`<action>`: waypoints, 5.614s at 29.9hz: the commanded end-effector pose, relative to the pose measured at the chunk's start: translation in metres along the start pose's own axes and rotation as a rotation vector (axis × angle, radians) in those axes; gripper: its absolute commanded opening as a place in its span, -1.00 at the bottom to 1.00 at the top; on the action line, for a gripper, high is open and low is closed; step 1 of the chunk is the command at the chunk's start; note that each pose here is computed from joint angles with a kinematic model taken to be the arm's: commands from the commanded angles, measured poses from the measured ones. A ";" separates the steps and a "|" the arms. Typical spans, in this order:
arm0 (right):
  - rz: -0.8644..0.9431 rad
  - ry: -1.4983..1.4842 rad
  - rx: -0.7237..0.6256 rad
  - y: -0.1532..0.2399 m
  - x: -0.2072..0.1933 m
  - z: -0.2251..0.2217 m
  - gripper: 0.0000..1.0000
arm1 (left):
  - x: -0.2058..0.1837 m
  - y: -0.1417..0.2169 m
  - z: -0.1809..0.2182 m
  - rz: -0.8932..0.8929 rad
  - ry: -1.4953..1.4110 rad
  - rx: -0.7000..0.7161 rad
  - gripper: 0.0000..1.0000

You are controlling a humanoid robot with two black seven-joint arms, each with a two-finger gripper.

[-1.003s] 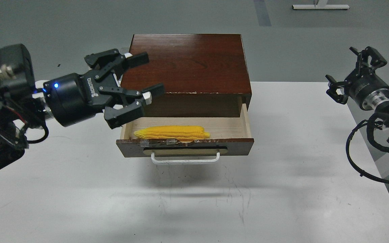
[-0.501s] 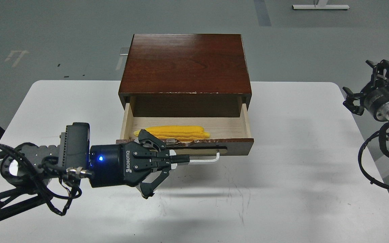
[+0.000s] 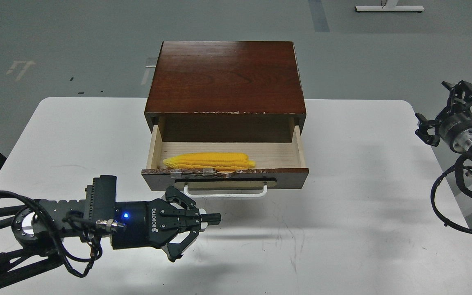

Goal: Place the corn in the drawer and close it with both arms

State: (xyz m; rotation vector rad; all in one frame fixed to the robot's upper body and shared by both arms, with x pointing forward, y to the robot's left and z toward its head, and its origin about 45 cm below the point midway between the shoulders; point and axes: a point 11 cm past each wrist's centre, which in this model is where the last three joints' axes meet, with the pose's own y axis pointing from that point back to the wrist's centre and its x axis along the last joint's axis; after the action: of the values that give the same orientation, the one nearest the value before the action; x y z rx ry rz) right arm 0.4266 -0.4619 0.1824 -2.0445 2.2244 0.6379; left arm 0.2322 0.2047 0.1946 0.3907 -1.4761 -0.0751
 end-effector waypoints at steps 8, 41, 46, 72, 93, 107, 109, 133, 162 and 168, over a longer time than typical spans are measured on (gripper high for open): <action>-0.015 -0.003 0.032 -0.007 -0.011 -0.017 1.00 | -0.015 0.009 -0.008 -0.019 0.026 0.055 -1.00; -0.005 0.002 0.027 -0.006 -0.007 -0.014 1.00 | -0.018 0.018 -0.033 -0.045 0.000 0.122 -1.00; -0.005 0.001 0.031 -0.006 -0.007 -0.015 1.00 | -0.018 0.013 -0.035 -0.038 0.000 0.119 -1.00; 0.000 0.002 0.025 -0.004 -0.003 -0.013 1.00 | -0.012 -0.004 -0.056 -0.007 -0.016 0.155 -1.00; 0.016 0.008 0.022 -0.004 0.001 -0.009 1.00 | -0.012 -0.003 -0.085 -0.026 -0.044 0.216 -1.00; 0.029 0.006 0.017 -0.005 0.002 -0.003 1.00 | 0.000 -0.010 -0.103 -0.015 -0.081 0.239 -1.00; 0.029 0.008 0.019 -0.005 0.003 -0.005 1.00 | 0.001 -0.013 -0.107 -0.013 -0.086 0.243 -1.00; 0.035 0.008 0.010 -0.003 0.006 0.000 1.00 | 0.010 -0.028 -0.130 0.004 -0.121 0.274 -1.00; -0.381 -0.133 0.243 -0.016 -0.108 -0.044 1.00 | 0.050 0.180 -0.260 1.140 1.656 0.682 0.96; -0.590 0.111 0.116 -0.008 -0.163 -0.009 1.00 | 0.010 0.183 -0.247 1.104 1.734 0.726 0.96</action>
State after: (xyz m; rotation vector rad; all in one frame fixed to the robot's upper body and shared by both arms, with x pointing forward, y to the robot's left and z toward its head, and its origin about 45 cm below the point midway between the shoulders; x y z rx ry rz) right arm 0.4621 -0.3386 0.2492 -2.3196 1.5796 0.4168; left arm 0.4482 0.4211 0.2644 0.0254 0.2020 1.3638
